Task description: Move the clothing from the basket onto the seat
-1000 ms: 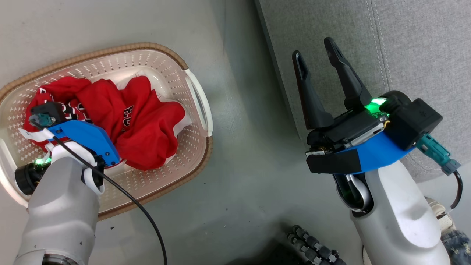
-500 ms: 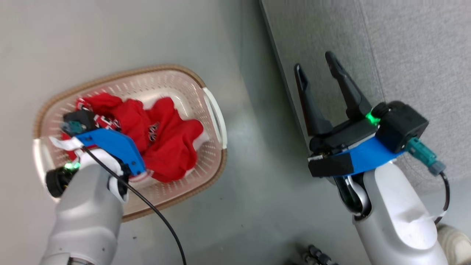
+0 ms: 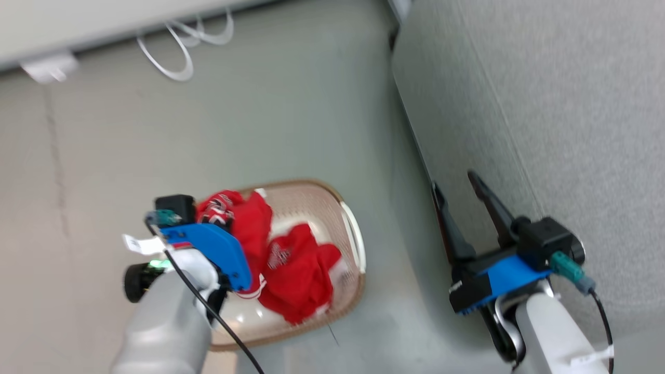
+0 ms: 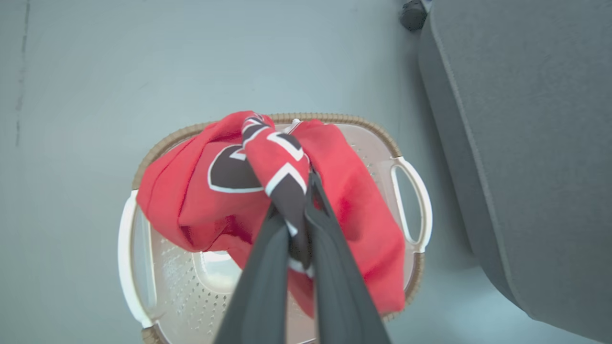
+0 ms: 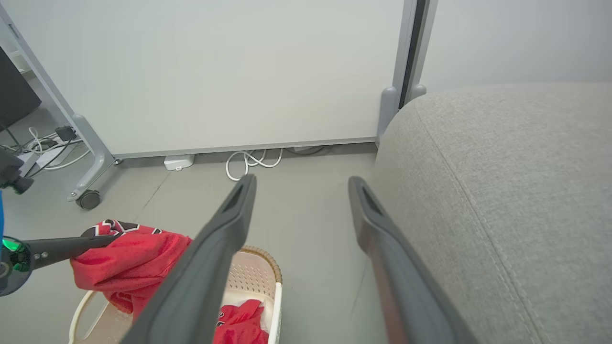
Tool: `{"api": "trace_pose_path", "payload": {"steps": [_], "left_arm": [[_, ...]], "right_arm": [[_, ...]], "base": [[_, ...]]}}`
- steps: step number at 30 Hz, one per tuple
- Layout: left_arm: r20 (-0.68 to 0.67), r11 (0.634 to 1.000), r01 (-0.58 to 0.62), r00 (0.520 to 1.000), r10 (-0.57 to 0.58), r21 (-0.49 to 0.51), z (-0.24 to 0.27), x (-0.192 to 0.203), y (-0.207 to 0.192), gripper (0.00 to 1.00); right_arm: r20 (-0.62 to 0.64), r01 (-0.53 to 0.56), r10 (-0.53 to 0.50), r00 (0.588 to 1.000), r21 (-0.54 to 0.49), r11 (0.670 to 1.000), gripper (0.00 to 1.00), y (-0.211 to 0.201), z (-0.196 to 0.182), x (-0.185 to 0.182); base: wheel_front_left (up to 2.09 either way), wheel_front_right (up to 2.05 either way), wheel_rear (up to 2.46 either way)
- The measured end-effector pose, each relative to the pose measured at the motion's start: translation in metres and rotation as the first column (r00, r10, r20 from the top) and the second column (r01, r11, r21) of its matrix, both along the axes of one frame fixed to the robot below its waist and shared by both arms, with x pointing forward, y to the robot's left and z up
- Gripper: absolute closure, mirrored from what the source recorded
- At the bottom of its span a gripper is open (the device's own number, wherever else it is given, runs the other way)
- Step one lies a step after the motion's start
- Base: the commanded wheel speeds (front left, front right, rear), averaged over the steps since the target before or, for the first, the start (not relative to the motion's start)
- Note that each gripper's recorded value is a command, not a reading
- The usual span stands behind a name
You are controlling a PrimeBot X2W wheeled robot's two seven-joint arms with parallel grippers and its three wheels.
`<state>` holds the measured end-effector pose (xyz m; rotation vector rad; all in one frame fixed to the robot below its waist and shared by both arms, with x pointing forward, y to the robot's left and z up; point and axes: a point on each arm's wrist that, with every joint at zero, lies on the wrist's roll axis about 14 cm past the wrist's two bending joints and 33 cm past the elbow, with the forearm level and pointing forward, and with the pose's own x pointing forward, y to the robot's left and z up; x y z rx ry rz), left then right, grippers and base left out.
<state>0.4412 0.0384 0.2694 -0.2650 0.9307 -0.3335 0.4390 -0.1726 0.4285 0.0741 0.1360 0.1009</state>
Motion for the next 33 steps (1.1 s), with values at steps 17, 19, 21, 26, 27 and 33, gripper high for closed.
{"api": "trace_pose_path", "payload": {"steps": [17, 19, 21, 26, 27, 33], "left_arm": [[0.514, 0.976, 0.176, 0.853, -0.089, -0.124, 0.205, -0.018, -0.047, 1.00], [0.559, 0.972, 0.196, 0.824, -0.090, -0.133, 0.225, -0.019, -0.053, 1.00], [0.601, 0.965, 0.223, 0.793, -0.097, -0.138, 0.245, -0.021, -0.060, 1.00], [0.677, 0.950, 0.281, 0.726, -0.118, -0.135, 0.282, -0.025, -0.077, 1.00], [0.686, 0.946, 0.293, 0.718, -0.120, -0.141, 0.288, -0.026, -0.080, 1.00], [0.721, 0.937, 0.327, 0.678, -0.144, -0.121, 0.304, -0.030, -0.094, 1.00]], "right_arm": [[0.128, -0.103, 0.099, 0.987, 0.024, 0.994, 0.00, 0.042, 0.067, -0.056], [0.142, -0.116, 0.112, 0.984, 0.022, 0.993, 0.00, 0.046, 0.073, -0.058], [0.156, -0.125, 0.120, 0.980, 0.021, 0.992, 0.00, 0.049, 0.079, -0.061], [0.167, -0.138, 0.133, 0.977, 0.018, 0.990, 0.00, 0.054, 0.085, -0.065], [0.169, -0.140, 0.135, 0.976, 0.017, 0.990, 0.00, 0.054, 0.086, -0.066], [0.169, -0.148, 0.144, 0.975, 0.015, 0.989, 0.00, 0.057, 0.088, -0.070]], "base": [[0.00, 0.00, 0.00], [0.00, 0.00, 0.00], [0.00, 0.00, 0.00], [0.00, 0.00, 0.00], [0.00, 0.00, 0.00], [0.00, 0.00, 0.00]]}}
